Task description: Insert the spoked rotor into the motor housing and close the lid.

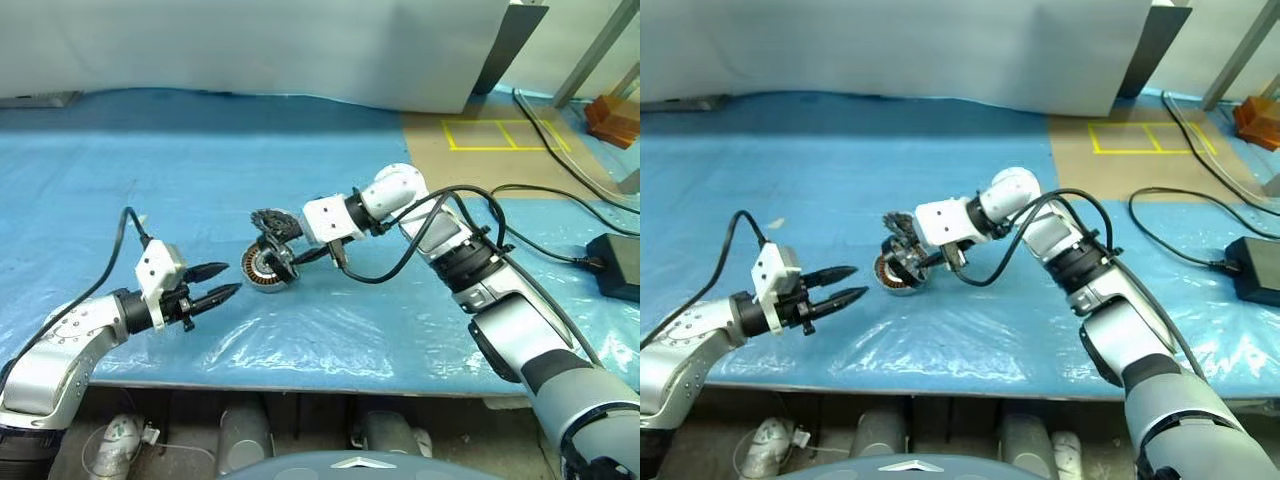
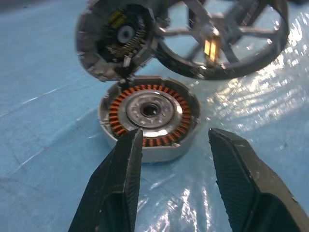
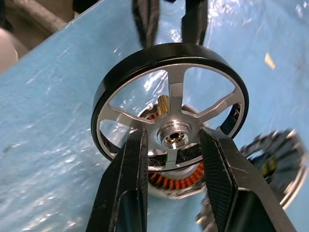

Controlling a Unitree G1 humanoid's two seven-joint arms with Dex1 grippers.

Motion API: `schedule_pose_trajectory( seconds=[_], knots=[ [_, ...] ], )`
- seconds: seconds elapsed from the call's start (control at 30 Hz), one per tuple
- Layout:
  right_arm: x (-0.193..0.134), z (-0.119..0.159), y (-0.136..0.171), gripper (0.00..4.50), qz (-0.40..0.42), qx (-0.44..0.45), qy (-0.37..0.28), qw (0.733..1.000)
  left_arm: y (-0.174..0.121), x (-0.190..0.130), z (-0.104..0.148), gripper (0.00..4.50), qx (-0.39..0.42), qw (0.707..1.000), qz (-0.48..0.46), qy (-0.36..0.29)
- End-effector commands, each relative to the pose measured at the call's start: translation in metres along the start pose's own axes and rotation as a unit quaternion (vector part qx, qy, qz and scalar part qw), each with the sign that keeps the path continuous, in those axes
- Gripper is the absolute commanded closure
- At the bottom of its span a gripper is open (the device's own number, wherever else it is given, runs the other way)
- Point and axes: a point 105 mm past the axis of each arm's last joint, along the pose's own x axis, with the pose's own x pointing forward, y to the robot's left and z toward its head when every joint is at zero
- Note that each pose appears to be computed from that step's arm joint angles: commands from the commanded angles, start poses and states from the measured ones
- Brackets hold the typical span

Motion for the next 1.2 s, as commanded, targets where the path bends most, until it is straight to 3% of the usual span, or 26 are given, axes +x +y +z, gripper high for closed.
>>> schedule_pose_trajectory(
  seconds=[0.03,0.4,0.73,0.93,1.2],
  knots=[
    [0.007,0.021,-0.017,3.3,-0.01,-0.093,0.003,0.996,0.0,0.008,0.009,2.23,0.02,0.999,0.001,-0.027],
    [0.011,-0.027,-0.014,3.3,-0.004,-0.156,0.099,0.983,-0.004,0.019,0.006,2.23,-0.011,0.999,0.011,-0.049],
    [0.016,0.001,-0.023,3.3,-0.022,-0.296,0.08,0.952,0.005,0.018,0.009,2.23,-0.014,0.998,0.025,-0.049],
    [0.017,-0.001,-0.019,3.3,-0.008,-0.285,0.075,0.956,0.005,0.021,0.008,2.23,-0.018,0.998,0.023,-0.048],
    [0.014,-0.015,-0.014,3.3,-0.022,-0.186,0.061,0.98,0.002,0.024,0.003,2.23,-0.023,0.998,0.022,-0.045]
  ],
)
